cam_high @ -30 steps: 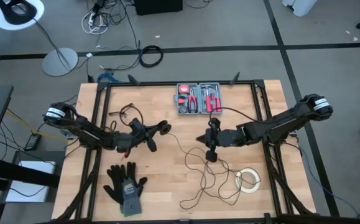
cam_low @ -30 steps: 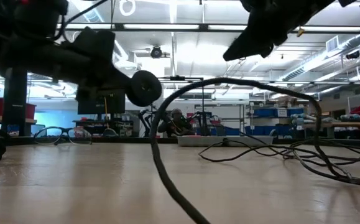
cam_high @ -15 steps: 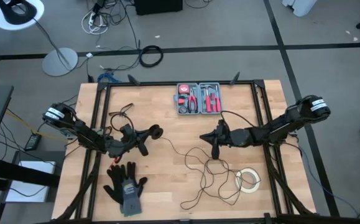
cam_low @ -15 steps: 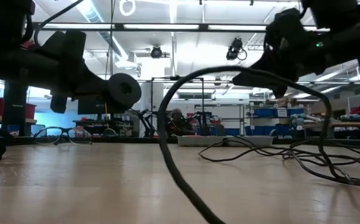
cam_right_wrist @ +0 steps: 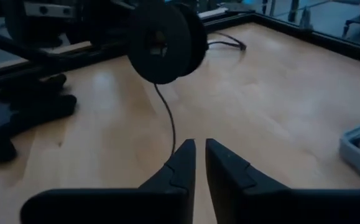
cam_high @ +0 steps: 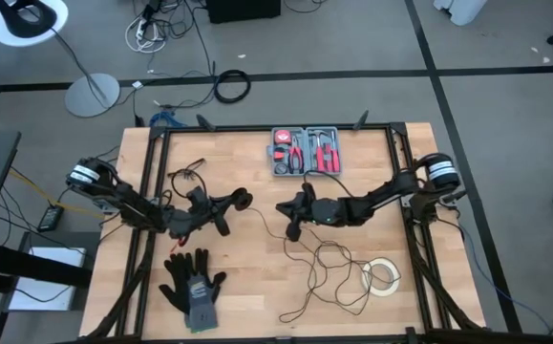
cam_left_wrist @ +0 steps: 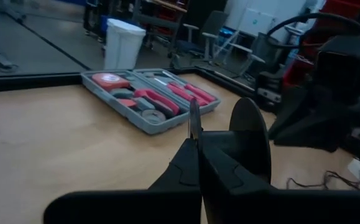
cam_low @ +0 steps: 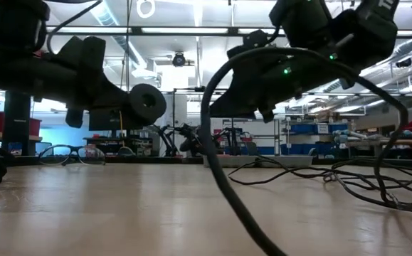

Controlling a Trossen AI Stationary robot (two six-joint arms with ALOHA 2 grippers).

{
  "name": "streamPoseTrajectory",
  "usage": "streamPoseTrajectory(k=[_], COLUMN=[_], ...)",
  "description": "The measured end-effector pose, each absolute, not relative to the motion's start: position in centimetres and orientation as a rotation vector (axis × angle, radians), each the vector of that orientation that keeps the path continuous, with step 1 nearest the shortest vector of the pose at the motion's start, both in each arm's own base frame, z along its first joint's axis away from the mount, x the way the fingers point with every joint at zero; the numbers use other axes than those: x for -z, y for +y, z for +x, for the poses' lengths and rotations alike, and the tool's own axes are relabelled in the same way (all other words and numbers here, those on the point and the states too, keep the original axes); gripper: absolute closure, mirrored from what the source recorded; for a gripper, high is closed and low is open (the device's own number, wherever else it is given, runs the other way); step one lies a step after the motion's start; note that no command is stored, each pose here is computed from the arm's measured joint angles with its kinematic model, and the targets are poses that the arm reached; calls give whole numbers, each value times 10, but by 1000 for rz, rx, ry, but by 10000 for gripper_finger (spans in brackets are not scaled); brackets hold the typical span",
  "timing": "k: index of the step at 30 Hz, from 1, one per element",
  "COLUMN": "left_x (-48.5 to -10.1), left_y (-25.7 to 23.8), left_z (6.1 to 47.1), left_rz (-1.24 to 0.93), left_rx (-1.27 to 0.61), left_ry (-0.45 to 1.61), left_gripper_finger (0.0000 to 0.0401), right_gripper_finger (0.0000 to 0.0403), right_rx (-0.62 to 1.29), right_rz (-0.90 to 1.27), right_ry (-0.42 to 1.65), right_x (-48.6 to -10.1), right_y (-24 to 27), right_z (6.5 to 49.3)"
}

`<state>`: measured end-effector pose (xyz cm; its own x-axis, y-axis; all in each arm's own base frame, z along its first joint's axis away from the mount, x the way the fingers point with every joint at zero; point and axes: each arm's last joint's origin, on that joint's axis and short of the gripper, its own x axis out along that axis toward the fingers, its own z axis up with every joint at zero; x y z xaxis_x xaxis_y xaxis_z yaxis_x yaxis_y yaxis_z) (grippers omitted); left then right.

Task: Coil cords
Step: Coil the black wire onto the black spool

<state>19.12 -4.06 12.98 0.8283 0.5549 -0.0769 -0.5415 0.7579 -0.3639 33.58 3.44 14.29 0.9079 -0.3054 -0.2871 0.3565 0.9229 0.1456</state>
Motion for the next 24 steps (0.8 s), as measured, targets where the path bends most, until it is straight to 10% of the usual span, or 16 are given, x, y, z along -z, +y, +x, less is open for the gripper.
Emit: streamPoseTrajectory(k=[24], left_x=[-162], left_y=[-28], left_z=[236], left_rz=[-303], left_rx=[-482], left_ry=[-69], left_gripper_finger=[401], right_gripper_finger=[265], right_rx=[323], right_rz=[325], right_ry=[324], right_x=[-140], right_y=[30], right_z=[333])
